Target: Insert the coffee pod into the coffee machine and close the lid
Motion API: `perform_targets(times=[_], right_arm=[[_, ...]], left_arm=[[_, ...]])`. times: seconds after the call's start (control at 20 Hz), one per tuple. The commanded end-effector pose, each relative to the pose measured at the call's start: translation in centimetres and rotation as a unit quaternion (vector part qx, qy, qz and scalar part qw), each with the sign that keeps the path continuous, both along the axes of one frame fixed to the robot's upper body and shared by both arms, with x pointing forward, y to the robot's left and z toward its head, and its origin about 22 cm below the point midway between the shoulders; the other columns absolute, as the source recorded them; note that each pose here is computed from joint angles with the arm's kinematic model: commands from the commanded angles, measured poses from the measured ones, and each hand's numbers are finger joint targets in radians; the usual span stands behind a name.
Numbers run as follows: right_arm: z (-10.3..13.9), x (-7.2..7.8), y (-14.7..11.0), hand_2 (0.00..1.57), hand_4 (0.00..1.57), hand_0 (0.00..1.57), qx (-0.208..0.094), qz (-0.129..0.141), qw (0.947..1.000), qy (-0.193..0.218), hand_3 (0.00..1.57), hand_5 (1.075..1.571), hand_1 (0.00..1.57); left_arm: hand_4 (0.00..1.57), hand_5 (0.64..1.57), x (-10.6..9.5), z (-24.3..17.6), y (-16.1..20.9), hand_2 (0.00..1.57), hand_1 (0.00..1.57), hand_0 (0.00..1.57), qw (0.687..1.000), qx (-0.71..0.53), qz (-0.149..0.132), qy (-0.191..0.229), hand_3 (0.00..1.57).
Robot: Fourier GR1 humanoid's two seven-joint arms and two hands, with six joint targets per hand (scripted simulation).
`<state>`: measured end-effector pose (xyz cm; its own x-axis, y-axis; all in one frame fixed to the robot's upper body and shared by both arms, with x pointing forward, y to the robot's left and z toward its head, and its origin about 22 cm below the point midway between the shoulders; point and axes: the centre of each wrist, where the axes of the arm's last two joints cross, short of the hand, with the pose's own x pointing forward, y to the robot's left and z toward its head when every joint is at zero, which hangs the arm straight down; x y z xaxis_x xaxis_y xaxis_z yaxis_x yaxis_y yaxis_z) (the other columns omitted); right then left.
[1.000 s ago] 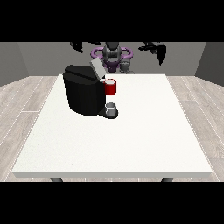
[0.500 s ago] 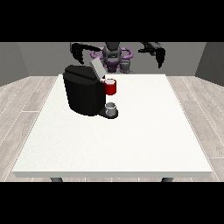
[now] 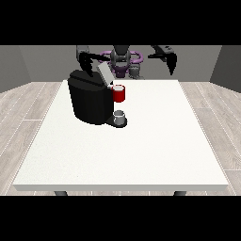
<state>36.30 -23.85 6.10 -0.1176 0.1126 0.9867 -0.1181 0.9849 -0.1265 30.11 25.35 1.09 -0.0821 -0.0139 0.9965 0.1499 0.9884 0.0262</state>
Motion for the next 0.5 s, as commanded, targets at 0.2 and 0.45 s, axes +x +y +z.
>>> perform_targets(times=[0.2,0.45], right_arm=[[1.1,1.9,0.6,0.00,0.00,0.00,-0.015,0.008,0.9999,-0.002,0.00,1.571,0.00],[2.1,3.0,2.5,0.00,0.00,0.00,-0.015,0.014,0.9994,-0.029,0.00,1.571,0.00]], left_arm=[[0.12,1.571,-0.2,1.8,2.3,0.00,0.00,0.00,1.000,0.000,0.002,-0.013,0.00],[0.00,1.571,1.7,4.1,2.0,0.00,0.00,0.00,0.999,0.013,0.014,-0.037,0.00]])
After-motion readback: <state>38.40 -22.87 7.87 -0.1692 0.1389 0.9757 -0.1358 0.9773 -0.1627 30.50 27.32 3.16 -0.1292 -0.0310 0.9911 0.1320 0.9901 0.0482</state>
